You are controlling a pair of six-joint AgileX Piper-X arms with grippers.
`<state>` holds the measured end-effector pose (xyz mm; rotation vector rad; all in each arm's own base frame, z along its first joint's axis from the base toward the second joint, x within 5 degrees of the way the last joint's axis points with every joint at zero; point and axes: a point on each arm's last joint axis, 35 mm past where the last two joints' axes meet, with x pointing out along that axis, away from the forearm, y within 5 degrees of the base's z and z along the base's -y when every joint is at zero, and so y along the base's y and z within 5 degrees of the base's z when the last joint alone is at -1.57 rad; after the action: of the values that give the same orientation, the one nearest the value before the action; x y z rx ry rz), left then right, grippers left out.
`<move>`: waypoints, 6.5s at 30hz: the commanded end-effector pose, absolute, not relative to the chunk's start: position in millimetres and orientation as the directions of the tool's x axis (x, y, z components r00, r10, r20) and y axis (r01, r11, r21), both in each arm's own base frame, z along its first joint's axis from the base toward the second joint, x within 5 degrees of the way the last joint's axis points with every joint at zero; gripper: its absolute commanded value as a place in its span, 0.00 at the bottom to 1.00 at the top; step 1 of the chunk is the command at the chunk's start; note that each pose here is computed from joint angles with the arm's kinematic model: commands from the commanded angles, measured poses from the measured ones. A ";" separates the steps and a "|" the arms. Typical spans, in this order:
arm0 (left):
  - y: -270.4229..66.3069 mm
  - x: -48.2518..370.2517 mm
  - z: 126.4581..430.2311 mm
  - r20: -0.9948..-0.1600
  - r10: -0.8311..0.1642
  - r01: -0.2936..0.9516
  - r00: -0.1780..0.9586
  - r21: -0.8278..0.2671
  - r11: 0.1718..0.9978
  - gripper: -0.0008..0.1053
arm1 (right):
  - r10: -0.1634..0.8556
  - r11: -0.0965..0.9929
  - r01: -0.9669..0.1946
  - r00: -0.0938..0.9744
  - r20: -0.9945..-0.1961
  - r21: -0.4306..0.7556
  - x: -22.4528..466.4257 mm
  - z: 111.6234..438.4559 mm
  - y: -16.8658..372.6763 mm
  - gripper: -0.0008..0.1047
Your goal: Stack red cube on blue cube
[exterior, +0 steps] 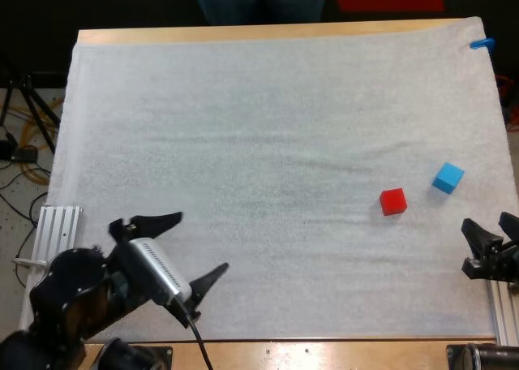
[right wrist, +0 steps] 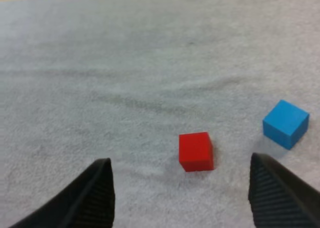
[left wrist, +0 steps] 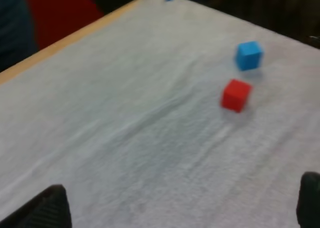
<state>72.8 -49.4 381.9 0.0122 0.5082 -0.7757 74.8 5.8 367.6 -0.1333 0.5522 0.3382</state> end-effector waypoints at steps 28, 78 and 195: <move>-72.1 93.2 375.7 -0.526 -0.698 0.727 0.487 -0.199 0.657 0.83 | 0.105 0.864 -0.457 0.571 -0.815 -0.209 217.2 356.6 71.6 0.54; -72.1 93.2 375.7 -0.526 -0.698 0.726 0.487 -0.201 0.658 0.83 | -0.065 0.895 -0.434 0.103 -0.993 -0.103 316.0 171.2 112.8 0.21; -19.4 158.8 370.4 -0.556 -0.243 0.218 0.795 -0.113 0.969 0.83 | -0.129 0.965 -0.100 0.623 -0.771 -0.242 257.5 358.1 10.3 0.74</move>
<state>160.4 -20.4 365.7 -0.0466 0.6264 -0.2457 258.6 11.6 351.7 -0.2658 0.9287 -0.0162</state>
